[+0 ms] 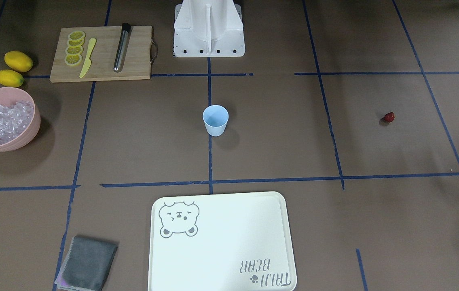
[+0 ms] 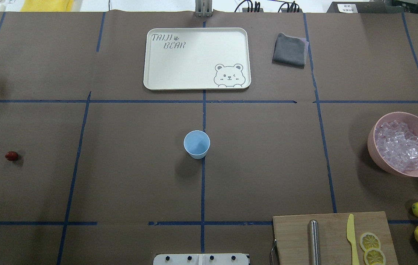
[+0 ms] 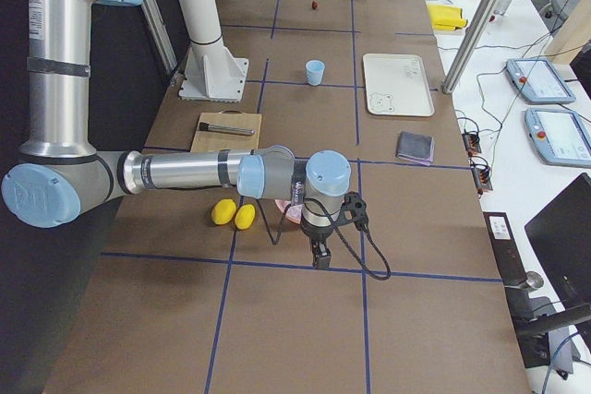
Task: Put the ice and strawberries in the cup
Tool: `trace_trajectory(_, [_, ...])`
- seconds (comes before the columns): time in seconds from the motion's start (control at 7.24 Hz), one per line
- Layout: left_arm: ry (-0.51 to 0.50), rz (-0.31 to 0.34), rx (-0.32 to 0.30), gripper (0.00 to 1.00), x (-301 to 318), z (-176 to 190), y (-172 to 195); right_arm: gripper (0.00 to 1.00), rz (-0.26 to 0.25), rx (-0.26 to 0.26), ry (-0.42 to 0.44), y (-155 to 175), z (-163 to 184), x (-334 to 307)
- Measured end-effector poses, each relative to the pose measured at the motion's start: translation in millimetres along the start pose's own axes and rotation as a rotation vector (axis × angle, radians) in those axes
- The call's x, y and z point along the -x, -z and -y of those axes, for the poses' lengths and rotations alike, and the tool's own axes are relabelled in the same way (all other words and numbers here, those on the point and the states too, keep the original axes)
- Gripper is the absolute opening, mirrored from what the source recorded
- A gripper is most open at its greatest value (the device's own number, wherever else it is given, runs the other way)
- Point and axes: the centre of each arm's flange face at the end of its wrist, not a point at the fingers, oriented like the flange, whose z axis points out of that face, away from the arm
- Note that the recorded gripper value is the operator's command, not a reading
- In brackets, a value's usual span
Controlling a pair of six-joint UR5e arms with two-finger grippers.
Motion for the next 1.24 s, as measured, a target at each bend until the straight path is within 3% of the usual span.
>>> trace_trajectory(0.55, [-0.004,0.008,0.003,1.0,0,-7,0,1.0,-0.003,-0.017,0.012,8,6,6])
trace_trajectory(0.97, [-0.083,0.01,0.007,1.0,4,-12,-3,1.0,-0.005,-0.037,0.023,19,6,16])
trace_trajectory(1.24, [-0.167,0.014,-0.042,1.0,-10,21,11,1.0,0.005,-0.053,0.031,25,6,24])
